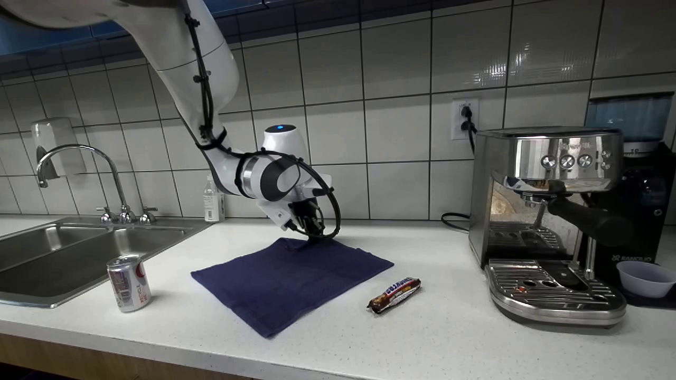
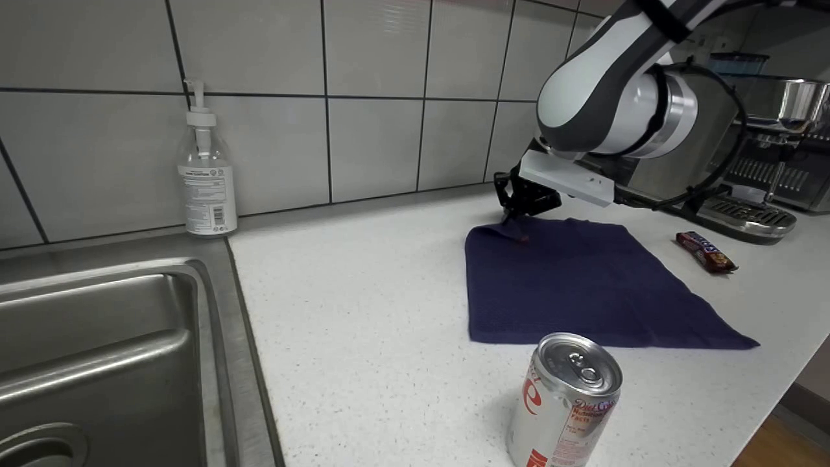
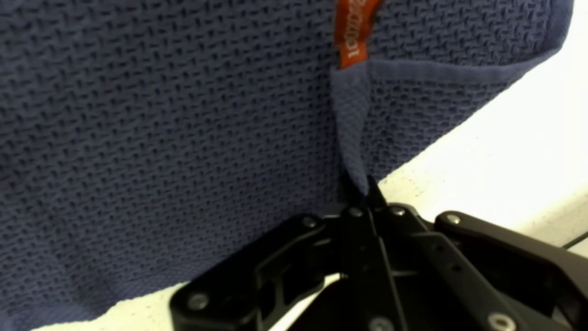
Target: Fold the towel by placing the corners on each other
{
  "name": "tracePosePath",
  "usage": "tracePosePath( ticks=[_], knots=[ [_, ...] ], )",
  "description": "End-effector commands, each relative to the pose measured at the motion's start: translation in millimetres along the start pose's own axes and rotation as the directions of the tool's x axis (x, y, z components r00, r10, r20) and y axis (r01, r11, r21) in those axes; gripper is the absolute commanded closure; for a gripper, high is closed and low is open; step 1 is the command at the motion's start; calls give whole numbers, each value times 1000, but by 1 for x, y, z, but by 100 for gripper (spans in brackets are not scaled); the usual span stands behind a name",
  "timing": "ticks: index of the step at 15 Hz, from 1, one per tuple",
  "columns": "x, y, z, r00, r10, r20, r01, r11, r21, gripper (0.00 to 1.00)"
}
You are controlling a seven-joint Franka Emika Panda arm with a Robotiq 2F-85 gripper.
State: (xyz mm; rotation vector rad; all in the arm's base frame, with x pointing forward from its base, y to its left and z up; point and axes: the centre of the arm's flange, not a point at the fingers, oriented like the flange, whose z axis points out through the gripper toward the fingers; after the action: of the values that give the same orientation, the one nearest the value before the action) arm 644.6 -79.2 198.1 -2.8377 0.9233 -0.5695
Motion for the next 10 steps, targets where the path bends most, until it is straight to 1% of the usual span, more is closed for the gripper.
tracePosePath(
  ticks=[1,10],
  knots=[
    [8,3,-6,1000,10,0,-10,1000,6,99],
    [12,11,-21,1000,10,-18,-10,999,31,99]
  ],
)
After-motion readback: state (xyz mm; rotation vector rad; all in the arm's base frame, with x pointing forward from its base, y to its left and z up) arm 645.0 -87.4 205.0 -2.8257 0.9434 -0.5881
